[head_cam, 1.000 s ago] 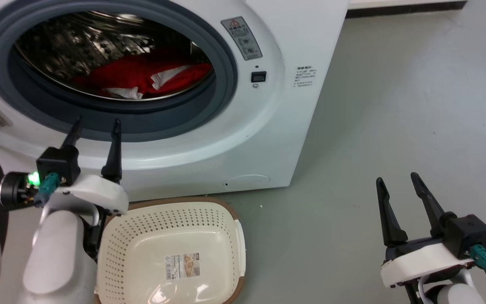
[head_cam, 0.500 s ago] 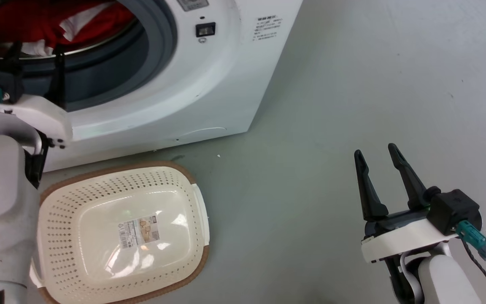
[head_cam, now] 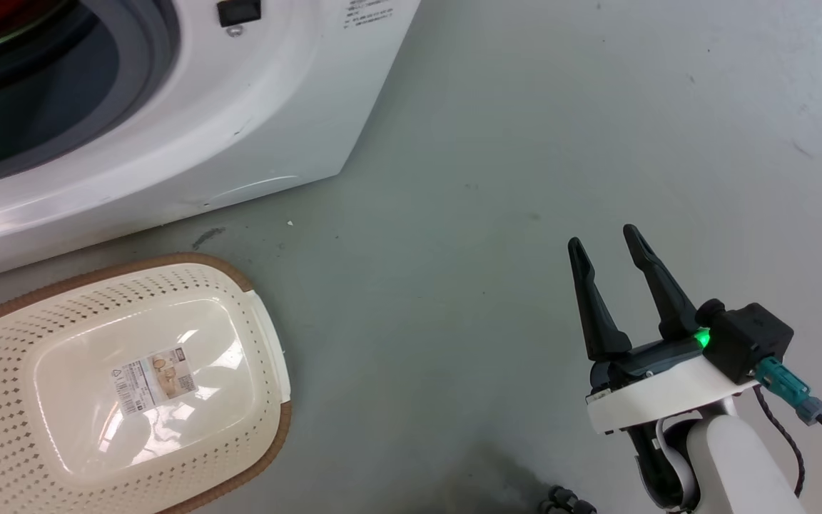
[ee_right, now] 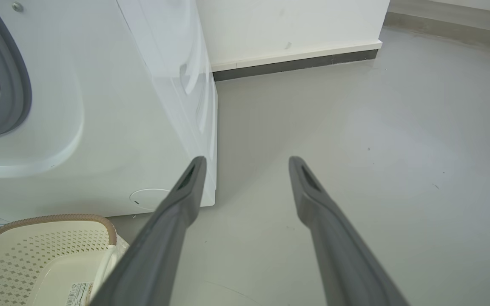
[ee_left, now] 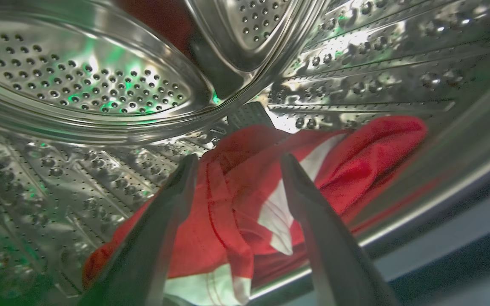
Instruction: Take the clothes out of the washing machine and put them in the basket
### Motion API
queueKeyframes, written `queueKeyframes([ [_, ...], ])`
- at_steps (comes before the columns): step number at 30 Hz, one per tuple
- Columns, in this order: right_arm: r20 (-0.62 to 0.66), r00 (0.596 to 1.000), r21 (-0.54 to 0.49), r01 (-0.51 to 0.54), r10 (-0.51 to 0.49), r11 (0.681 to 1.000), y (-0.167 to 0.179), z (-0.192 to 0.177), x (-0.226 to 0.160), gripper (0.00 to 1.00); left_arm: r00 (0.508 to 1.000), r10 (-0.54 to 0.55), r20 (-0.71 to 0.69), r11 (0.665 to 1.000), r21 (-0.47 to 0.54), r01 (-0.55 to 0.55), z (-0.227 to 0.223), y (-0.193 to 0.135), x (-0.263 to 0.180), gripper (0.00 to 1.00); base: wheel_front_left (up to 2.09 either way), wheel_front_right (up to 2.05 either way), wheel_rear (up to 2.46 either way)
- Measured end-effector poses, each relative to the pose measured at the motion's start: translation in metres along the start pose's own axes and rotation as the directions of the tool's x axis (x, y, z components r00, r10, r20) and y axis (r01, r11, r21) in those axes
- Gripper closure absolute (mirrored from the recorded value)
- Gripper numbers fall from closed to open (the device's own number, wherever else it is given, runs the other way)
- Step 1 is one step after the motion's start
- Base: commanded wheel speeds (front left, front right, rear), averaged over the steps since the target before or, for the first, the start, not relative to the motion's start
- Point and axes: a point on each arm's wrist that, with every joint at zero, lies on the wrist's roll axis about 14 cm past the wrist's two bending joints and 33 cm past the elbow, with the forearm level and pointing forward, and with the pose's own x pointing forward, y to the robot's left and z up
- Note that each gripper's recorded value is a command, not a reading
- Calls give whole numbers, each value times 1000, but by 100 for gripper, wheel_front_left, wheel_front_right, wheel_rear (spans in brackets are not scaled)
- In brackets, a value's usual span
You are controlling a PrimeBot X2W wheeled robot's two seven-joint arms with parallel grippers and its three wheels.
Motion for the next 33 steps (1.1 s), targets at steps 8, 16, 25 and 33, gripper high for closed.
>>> queueKeyframes([
  [8,-30,999,5,36,-36,999,-10,-8,-4,0,994,8,-107,997,80,1,-16,12,30,0,0,0,0],
  [16,-58,997,12,56,-55,998,-14,-17,-5,0,963,36,-265,989,149,4,-54,28,40,0,0,0,0],
  [25,-78,996,23,51,-49,998,-12,-24,-2,0,916,30,-399,990,135,27,-81,28,42,0,0,0,0],
  [33,-63,997,27,50,-48,998,-12,-19,-2,0,901,27,-433,994,104,20,-73,30,39,100,0,0,0],
])
